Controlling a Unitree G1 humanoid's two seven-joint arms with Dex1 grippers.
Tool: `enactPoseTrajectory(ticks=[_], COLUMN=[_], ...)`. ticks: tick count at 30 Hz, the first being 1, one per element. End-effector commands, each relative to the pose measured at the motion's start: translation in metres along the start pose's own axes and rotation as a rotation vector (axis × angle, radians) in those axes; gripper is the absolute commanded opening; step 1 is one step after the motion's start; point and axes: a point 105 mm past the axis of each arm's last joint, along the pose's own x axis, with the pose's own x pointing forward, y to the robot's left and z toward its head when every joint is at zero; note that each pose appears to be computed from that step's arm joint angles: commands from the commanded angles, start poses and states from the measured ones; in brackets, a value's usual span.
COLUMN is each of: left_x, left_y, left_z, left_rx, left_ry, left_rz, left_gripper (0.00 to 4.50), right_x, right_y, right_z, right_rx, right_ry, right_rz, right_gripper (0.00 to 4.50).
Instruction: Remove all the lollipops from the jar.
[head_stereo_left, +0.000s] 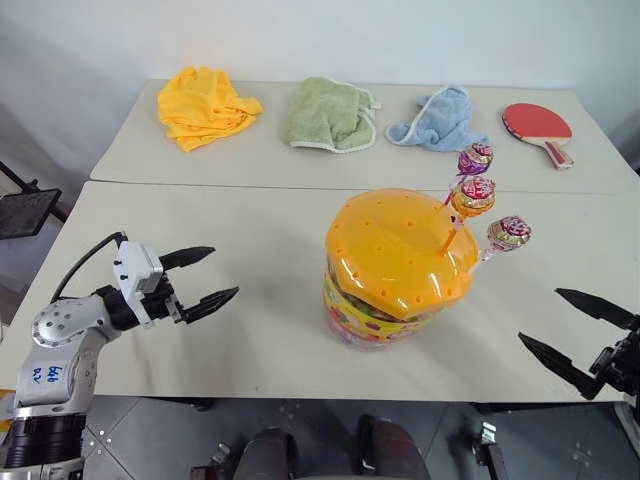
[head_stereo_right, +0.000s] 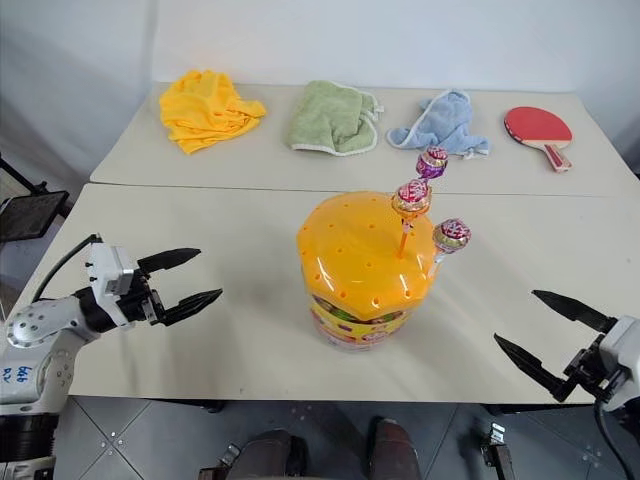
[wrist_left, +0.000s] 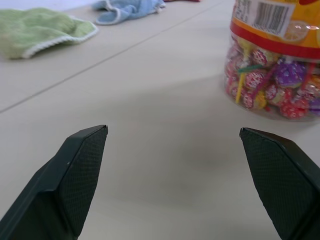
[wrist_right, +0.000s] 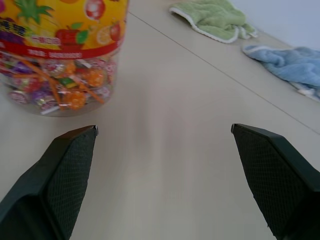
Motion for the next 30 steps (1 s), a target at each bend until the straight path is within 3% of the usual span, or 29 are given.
enactPoseTrajectory(ticks=[1,4,6,8,11,18,23,26,30], left_x=[0.003,-0.001,-0.003,-0.003,-0.002,0.011,0.024,0.031,0.03], left_y=[0.005,0.003,0.004,0.001,-0.007,-0.043,-0.042,-0.044,-0.057], left_z=[0.025,0.068,0.09,0.119,0.138,0.142,0.129,0.138,0.139], left_rx=[0.034,-0.126,-0.181,-0.232,-0.304,-0.4,-0.274,-0.2,-0.182], left_ry=[-0.038,-0.221,-0.288,-0.437,-0.548,-0.546,-0.482,-0.549,-0.574], left_rz=[-0.107,-0.272,-0.34,-0.416,-0.512,-0.76,-0.737,-0.722,-0.775], left_gripper=[4.5,4.5,4.5,4.5,4.5,4.5,4.5,4.5,4.5], right_x=[-0.001,0.0,0.001,0.0,0.003,0.023,0.041,0.059,0.062], right_y=[-0.002,0.0,0.009,0.024,0.039,0.066,0.06,0.056,0.049], right_z=[0.043,0.082,0.098,0.111,0.122,0.146,0.145,0.135,0.137], right_rx=[0.017,0.064,0.086,0.089,0.117,0.127,0.129,0.186,0.185], right_ry=[-0.187,-0.358,-0.403,-0.46,-0.499,-0.559,-0.526,-0.423,-0.456], right_rz=[0.005,0.011,0.03,0.073,0.116,0.28,0.306,0.301,0.285], right_gripper=[4.48,4.48,4.48,4.48,4.48,4.48,4.48,4.48,4.48])
